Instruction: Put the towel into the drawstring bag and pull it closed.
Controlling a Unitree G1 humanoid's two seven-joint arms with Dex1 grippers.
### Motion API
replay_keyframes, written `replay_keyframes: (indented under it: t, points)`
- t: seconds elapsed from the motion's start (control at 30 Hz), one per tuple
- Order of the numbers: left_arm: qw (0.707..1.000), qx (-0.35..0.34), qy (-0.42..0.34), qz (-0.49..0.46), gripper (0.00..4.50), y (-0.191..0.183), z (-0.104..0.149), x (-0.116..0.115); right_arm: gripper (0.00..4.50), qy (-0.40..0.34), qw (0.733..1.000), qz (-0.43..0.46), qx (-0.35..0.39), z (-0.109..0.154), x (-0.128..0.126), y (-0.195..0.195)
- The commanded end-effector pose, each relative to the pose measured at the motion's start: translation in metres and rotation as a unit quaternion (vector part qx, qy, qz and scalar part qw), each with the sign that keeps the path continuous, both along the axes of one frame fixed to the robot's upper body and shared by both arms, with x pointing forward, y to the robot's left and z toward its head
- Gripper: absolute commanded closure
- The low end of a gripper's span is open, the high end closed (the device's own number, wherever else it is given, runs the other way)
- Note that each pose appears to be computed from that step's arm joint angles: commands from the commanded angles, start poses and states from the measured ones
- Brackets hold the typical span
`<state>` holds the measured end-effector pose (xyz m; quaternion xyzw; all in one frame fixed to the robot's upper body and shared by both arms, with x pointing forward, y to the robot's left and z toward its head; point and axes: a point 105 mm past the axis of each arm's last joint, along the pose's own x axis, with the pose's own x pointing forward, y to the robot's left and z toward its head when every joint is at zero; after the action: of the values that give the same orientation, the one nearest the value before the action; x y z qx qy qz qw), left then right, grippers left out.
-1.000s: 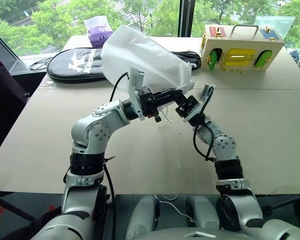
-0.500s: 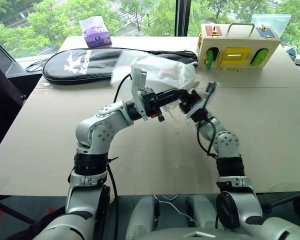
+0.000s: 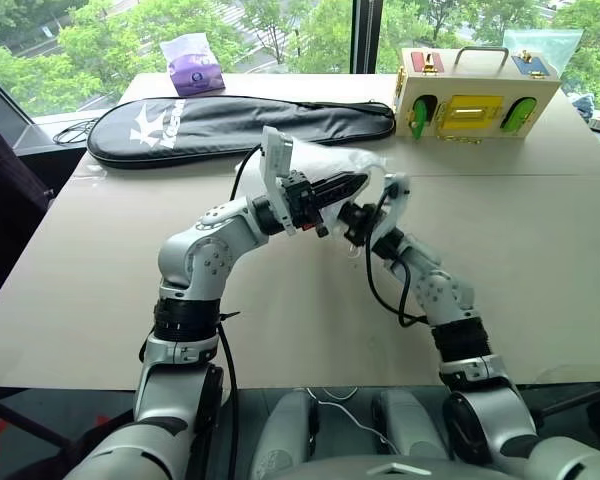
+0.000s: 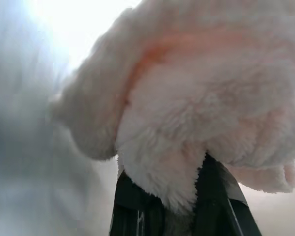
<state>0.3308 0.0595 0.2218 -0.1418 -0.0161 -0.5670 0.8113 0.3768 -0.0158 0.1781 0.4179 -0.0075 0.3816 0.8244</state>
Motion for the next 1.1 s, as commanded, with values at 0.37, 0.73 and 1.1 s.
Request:
replay_keyframes:
  t: [0.37, 0.73, 1.1]
  points:
    - [0.998, -0.008, -0.041, 0.046, 4.5, 0.012, 0.016, 0.015, 0.05, 0.052, 0.995, -0.011, 0.089, 0.021, -0.008, -0.023]
    - [0.995, -0.018, -0.058, 0.082, 4.5, 0.017, 0.024, 0.034, 0.05, -0.086, 0.97, 0.131, -0.188, 0.01, -0.094, -0.019]
    - [0.994, -0.021, -0.062, 0.087, 4.5, 0.016, 0.029, 0.039, 0.05, -0.133, 0.932, -0.02, -0.337, 0.013, -0.073, -0.097]
